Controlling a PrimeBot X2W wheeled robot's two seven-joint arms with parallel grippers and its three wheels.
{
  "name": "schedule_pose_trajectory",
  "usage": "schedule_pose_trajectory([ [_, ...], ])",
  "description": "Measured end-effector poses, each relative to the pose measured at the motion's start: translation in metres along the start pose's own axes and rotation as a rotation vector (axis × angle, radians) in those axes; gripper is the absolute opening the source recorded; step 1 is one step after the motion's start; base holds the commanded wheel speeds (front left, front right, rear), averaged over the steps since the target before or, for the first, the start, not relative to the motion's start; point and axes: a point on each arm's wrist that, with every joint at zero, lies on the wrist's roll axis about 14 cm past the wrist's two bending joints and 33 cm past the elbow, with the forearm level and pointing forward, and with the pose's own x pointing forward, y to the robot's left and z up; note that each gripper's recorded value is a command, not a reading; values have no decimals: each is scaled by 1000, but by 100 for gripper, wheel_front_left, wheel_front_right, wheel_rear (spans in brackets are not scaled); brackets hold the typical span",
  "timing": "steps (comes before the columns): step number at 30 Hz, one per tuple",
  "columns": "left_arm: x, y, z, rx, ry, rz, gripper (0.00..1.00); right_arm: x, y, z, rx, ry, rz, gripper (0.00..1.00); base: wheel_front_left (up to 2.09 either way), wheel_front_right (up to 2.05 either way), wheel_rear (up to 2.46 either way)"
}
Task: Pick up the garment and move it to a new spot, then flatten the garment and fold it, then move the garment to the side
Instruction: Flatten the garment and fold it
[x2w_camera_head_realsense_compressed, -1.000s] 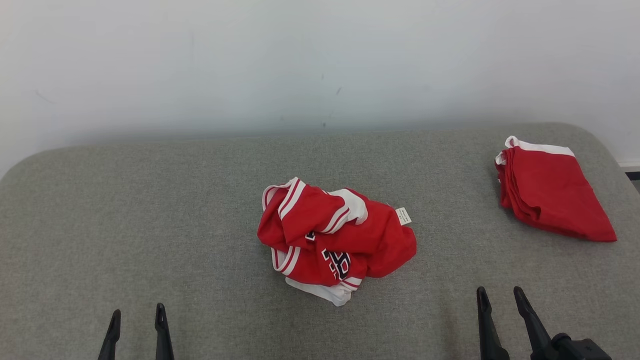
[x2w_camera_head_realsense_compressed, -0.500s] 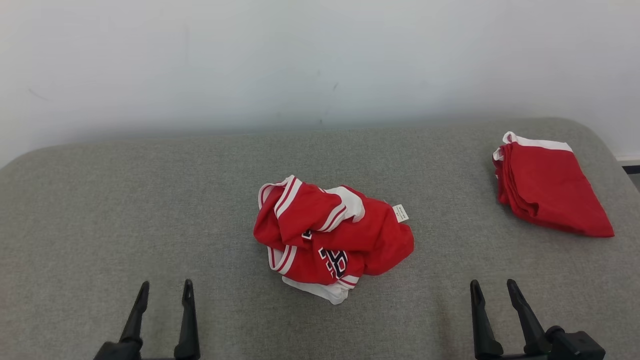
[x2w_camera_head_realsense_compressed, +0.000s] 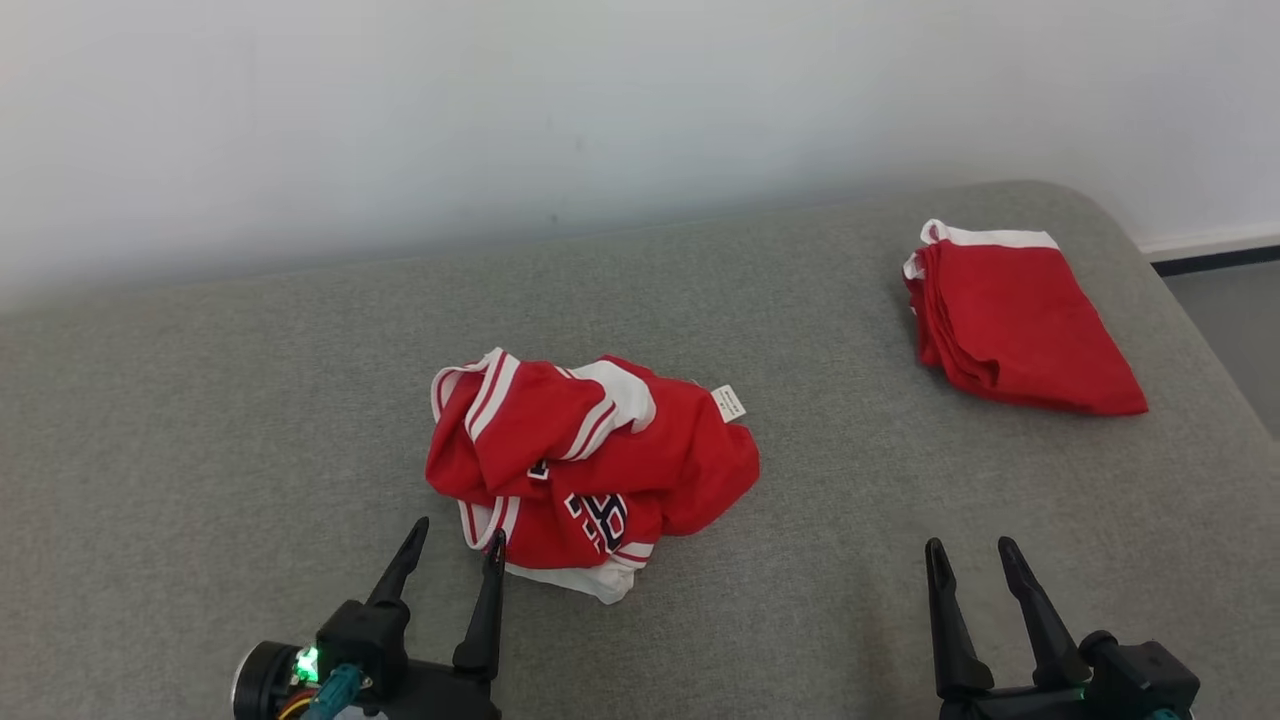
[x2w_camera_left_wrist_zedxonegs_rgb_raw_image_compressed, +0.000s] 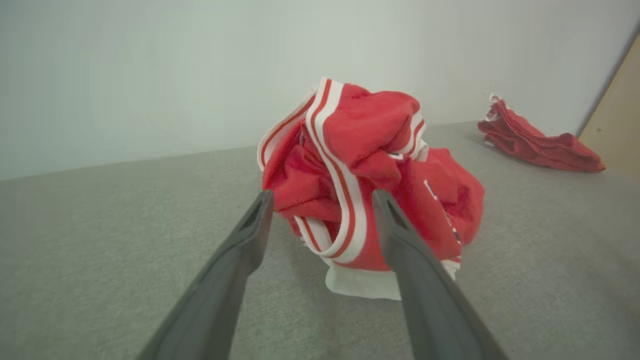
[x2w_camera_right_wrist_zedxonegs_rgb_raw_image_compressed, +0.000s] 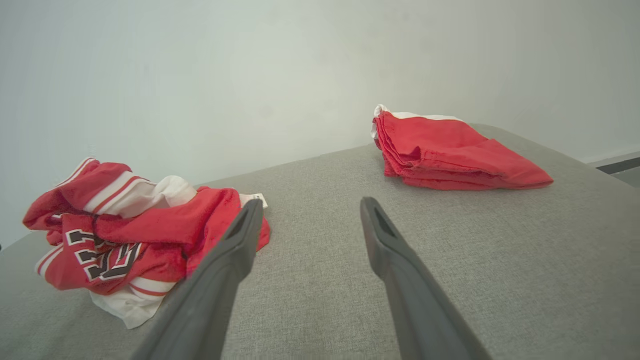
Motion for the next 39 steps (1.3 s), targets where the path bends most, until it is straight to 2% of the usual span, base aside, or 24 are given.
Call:
schedule_pose_trajectory([
  [13, 25, -26, -60, 17, 204, -141, 100, -13, -30, -1, -4, 9, -102, 100, 0, 0, 0],
  [14, 27, -25, -61, 13, 207, -140, 45, -13, -30, 0, -5, 8, -104, 100, 0, 0, 0],
  [15, 29, -26, -58, 11, 200, -141, 0, -13, -31, 0, -5, 7, -107, 100, 0, 0, 0],
  [26, 18, -29, -23, -12, 95, -148, 0, -17, -22, -13, 10, 43, -76, 100, 0, 0, 0],
  [34, -22, 11, 11, 21, -6, -54, 0, 2, 14, -14, 44, 42, 42, 100, 0, 0, 0],
  [39, -56, 30, 16, -4, -27, 33, 0, 12, 36, -14, 54, 41, 111, 100, 0, 0, 0],
])
